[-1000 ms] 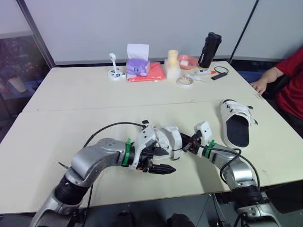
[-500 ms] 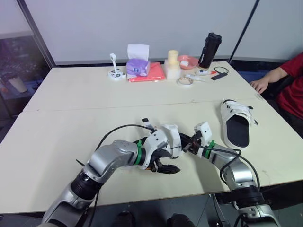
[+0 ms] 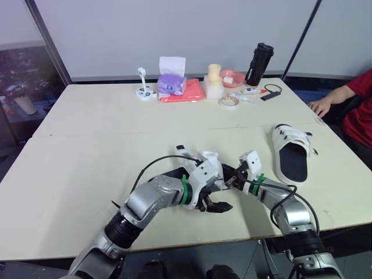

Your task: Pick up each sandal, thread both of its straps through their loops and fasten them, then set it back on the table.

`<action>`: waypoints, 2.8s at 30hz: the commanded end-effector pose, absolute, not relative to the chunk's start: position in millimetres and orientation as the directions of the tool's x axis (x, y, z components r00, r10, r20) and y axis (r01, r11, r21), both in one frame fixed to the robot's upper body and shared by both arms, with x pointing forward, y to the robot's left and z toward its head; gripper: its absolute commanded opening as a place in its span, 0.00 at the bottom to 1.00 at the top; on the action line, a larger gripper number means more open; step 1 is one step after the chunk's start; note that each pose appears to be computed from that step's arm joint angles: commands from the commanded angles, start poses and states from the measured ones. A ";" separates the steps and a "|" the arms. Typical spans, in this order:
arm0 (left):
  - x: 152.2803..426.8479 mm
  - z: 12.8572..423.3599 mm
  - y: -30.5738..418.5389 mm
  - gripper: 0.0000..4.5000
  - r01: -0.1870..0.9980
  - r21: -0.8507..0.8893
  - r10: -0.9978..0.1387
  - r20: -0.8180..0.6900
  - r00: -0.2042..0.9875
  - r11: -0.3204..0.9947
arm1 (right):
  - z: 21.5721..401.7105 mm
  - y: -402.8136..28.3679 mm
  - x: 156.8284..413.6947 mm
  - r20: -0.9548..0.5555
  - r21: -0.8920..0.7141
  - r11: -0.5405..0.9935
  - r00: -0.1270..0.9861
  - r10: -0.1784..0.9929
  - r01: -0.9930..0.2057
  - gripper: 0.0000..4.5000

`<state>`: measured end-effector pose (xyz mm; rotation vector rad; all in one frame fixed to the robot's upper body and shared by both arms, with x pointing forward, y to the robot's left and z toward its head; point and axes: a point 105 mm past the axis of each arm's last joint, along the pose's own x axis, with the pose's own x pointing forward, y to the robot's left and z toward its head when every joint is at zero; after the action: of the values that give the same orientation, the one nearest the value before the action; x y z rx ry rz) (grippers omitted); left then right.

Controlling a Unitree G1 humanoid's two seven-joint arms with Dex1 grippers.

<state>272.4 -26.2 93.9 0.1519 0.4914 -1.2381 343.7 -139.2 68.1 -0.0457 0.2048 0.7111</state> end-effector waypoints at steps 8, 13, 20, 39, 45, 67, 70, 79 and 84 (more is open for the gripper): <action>279.8 104.0 22.0 0.79 0.818 -0.125 -0.758 -0.475 0.447 0.561 | 14.4 -142.5 323.7 -0.379 0.112 0.768 0.688 0.619 -0.630 0.00; 286.9 104.2 29.3 0.79 0.781 -0.144 -0.745 -0.445 0.497 0.608 | 14.9 -141.7 324.3 -0.380 0.114 0.764 0.683 0.624 -0.635 0.00; 283.1 110.5 3.8 0.79 0.832 -0.224 -0.839 -0.351 0.416 0.507 | 15.3 -138.3 325.4 -0.380 0.113 0.756 0.675 0.632 -0.644 0.00; 279.7 117.4 -15.0 0.50 0.878 -0.323 -0.928 -0.238 0.285 0.353 | 16.0 -143.9 325.5 -0.384 0.103 0.766 0.685 0.619 -0.634 0.00; 273.2 116.1 -9.9 0.01 0.878 -0.334 -0.931 -0.243 0.271 0.342 | 15.8 -144.3 325.8 -0.386 0.101 0.764 0.682 0.620 -0.637 0.00; 245.6 169.2 -0.2 0.01 0.878 -0.477 -0.999 -0.019 0.034 0.039 | 15.8 -146.0 327.7 -0.392 0.098 0.765 0.682 0.618 -0.637 0.00; 272.8 185.1 -2.4 0.01 0.823 -0.561 -0.986 0.070 0.154 0.088 | 15.3 -145.9 327.9 -0.393 0.098 0.765 0.681 0.617 -0.637 0.00; 331.4 188.7 1.6 0.01 0.565 -0.807 -0.901 0.106 0.422 0.169 | 14.0 -146.3 327.9 -0.396 0.097 0.767 0.682 0.615 -0.635 0.00; 341.2 179.6 3.1 0.14 0.481 -0.851 -0.879 0.049 0.475 0.212 | 12.5 -146.6 327.0 -0.399 0.095 0.768 0.683 0.612 -0.633 0.00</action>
<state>335.8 0.8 154.5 -0.9280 0.5972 -0.9783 343.4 -133.4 72.1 -0.0509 0.1935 0.7562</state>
